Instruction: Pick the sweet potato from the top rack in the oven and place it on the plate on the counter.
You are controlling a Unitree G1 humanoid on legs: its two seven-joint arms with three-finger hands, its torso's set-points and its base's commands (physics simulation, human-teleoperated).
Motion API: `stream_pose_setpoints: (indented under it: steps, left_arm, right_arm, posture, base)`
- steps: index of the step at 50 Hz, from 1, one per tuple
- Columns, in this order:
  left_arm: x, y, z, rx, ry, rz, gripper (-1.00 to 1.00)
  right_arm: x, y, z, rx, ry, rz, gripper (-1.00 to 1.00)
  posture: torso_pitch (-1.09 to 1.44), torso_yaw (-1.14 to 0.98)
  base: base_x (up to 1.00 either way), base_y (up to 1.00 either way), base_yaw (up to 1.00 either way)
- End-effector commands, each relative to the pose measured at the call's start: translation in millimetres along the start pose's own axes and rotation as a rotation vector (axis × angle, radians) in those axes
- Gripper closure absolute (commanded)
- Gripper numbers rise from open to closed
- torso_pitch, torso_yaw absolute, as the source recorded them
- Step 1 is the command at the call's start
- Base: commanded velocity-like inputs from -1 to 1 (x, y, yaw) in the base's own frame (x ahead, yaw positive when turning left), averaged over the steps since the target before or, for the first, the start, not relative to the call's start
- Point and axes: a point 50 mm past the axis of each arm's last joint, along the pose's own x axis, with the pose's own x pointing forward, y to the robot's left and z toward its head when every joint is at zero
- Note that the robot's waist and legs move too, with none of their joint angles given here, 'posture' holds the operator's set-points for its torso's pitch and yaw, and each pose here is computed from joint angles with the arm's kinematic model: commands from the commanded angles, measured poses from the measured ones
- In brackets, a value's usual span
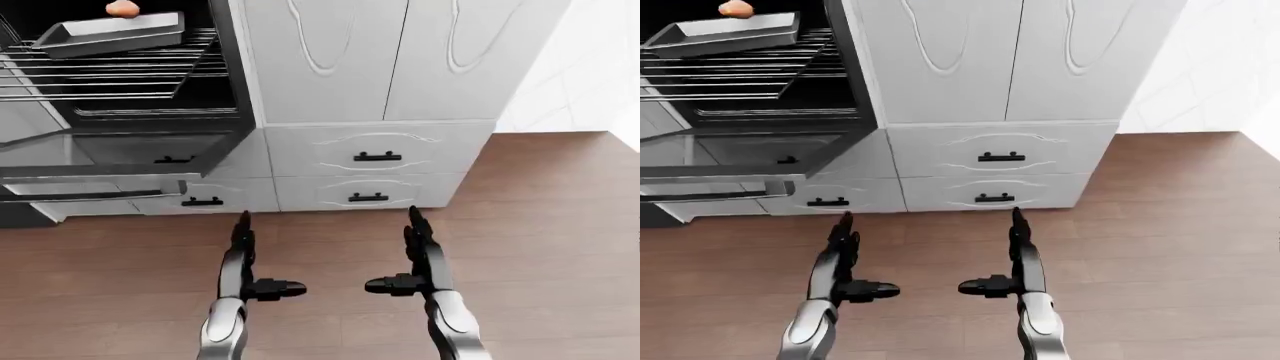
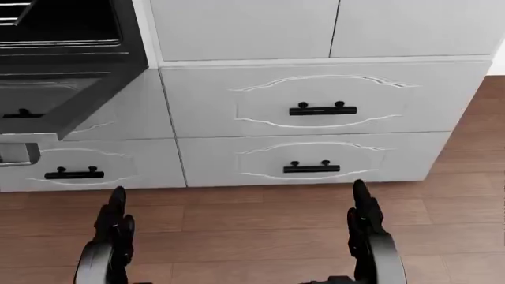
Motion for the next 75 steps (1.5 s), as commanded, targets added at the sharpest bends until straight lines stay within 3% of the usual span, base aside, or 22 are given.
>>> stream_pose_setpoints:
  steps: [1,12,18,31,47,57,75]
  left_arm:
    - [3.1,-1.2,37.3,0.004,-0.183,-0.018,-1.0]
    - [0.1,2.0,50.1,-0.012,-0.22,-0.006,-1.0]
    - [-1.7,-0.4,78.2,-0.008,-0.255,-0.017,-1.0]
    - [-9.0,9.6,160.7,-0.006,-0.366,0.002,-1.0]
    - [-20.4,16.9,205.3,-0.026,-0.428,0.008,-1.0]
    - [-21.3,17.5,206.2,-0.072,-0.429,0.024,-1.0]
    - [-25.6,18.8,213.5,-0.081,-0.44,0.021,-1.0]
  right_arm:
    - [5.0,2.0,34.1,-0.011,-0.173,0.015,-1.0]
    - [4.5,4.5,43.2,-0.022,-0.18,0.016,-1.0]
    - [4.3,-0.2,61.0,-0.023,-0.2,0.005,-1.0]
    - [-6.6,-6.8,135.6,-0.049,-0.312,0.017,-1.0]
    - [-19.5,-9.5,178.8,-0.095,-0.377,0.022,-1.0]
    - [-29.3,-15.2,193.0,-0.09,-0.403,0.017,-1.0]
    - [-36.8,-11.8,199.8,-0.104,-0.421,0.041,-1.0]
  posture:
    - [0.0,0.0]
    - [0.0,0.0]
    - [0.0,0.0]
    - [0.0,0.0]
    - [0.0,0.0]
    - [0.0,0.0]
    - [0.0,0.0]
  base:
    - [0.0,0.0,0.0]
    - [0.0,0.0,0.0]
    - [0.0,0.0,0.0]
    - [0.17,0.0,0.0]
    - [0.38,0.0,0.0]
    - [0.38,-0.02,0.0]
    - [0.37,-0.24,0.0]
